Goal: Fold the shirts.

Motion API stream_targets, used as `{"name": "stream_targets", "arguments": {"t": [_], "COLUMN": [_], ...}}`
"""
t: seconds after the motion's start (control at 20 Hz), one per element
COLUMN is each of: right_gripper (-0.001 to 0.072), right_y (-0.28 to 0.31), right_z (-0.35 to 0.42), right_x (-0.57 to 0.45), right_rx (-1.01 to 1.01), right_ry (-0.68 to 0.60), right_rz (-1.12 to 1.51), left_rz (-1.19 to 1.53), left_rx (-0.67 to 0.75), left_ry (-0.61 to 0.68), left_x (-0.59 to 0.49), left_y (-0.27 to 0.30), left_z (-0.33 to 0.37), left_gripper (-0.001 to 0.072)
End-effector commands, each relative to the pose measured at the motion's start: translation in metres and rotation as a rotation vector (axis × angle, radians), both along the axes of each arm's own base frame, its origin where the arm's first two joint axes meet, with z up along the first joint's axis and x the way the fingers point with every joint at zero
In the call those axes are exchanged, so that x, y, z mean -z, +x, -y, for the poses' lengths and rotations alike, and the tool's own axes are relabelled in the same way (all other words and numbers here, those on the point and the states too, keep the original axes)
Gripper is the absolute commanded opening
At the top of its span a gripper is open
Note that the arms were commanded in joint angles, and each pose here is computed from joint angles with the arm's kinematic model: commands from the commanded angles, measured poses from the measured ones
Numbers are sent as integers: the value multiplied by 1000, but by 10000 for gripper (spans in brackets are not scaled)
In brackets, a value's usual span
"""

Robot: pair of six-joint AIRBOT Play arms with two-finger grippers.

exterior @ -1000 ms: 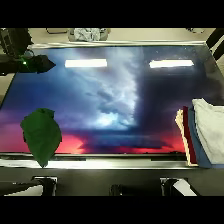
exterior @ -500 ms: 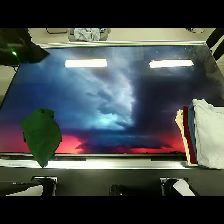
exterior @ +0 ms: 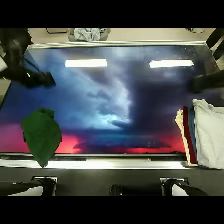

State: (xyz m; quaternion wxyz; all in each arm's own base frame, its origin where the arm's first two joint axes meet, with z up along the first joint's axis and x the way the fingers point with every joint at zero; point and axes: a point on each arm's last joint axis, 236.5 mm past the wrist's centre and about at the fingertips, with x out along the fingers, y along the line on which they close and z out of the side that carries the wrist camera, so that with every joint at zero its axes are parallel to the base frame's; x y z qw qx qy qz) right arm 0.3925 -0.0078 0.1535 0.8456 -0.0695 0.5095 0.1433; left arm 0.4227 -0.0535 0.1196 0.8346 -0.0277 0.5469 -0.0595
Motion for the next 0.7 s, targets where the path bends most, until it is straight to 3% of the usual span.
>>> {"name": "stream_targets", "arguments": {"t": [0.0, 0.65], "right_gripper": [669, 672], "right_y": [-34, -39], "right_z": [-77, -90], "right_x": [78, 93], "right_rx": [-184, -231], "right_ry": [36, -14], "right_rz": [-245, -258], "left_rz": [-93, -70], "left_rx": [-16, -44], "left_ry": [-9, -21], "left_x": [58, 62], "left_y": [-43, -45], "left_z": [9, 10], "left_gripper": [672, 673]}}
